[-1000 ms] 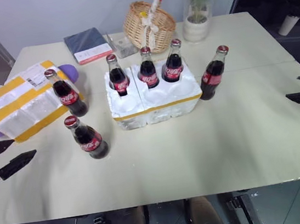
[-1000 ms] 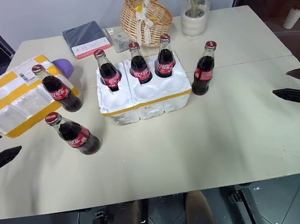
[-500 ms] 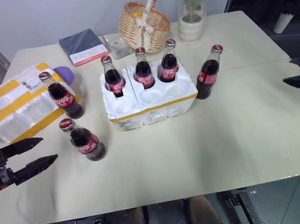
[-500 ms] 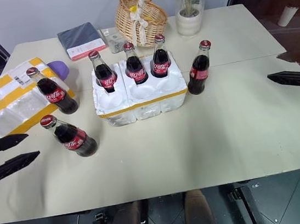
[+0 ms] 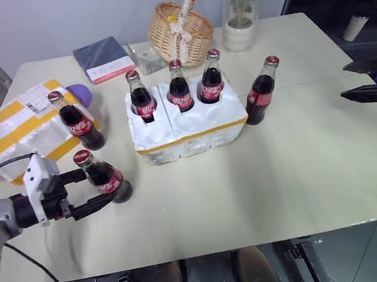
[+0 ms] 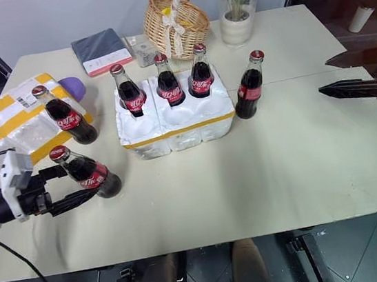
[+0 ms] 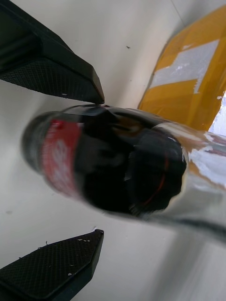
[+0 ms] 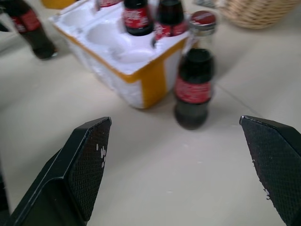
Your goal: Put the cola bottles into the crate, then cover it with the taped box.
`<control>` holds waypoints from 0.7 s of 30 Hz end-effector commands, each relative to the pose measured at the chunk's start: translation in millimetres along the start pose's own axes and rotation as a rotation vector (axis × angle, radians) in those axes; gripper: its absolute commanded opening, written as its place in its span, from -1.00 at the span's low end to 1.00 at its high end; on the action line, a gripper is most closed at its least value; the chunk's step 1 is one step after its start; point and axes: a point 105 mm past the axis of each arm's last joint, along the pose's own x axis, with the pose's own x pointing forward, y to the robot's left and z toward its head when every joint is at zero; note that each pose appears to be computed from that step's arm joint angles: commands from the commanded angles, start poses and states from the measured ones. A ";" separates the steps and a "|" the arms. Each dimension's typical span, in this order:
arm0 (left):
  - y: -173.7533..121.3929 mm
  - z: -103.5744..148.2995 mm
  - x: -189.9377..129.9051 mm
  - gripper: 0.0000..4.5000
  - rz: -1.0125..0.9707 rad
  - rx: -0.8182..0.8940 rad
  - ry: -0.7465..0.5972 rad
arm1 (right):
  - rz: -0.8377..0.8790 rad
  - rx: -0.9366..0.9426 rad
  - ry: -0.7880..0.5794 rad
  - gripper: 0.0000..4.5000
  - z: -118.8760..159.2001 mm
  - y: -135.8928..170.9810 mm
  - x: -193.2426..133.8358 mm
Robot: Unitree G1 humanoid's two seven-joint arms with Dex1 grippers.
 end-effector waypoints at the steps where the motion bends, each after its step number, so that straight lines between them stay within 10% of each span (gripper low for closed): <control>1: 6.2 2.8 8.5 0.98 0.032 0.012 -0.030 | 0.022 -0.050 -0.058 1.00 19.8 10.5 -4.0; 6: 4.0 1.8 19.5 0.98 0.019 -0.004 -0.049 | 0.051 -0.047 -0.083 1.00 22.3 21.6 1.1; 11: -0.8 6.4 18.7 0.24 -0.024 -0.019 -0.061 | 0.061 -0.052 -0.094 1.00 22.2 30.2 3.7; 21: -16.9 80.5 0.9 0.24 -0.220 -0.050 -0.150 | 0.040 -0.025 -0.121 1.00 6.6 30.5 1.1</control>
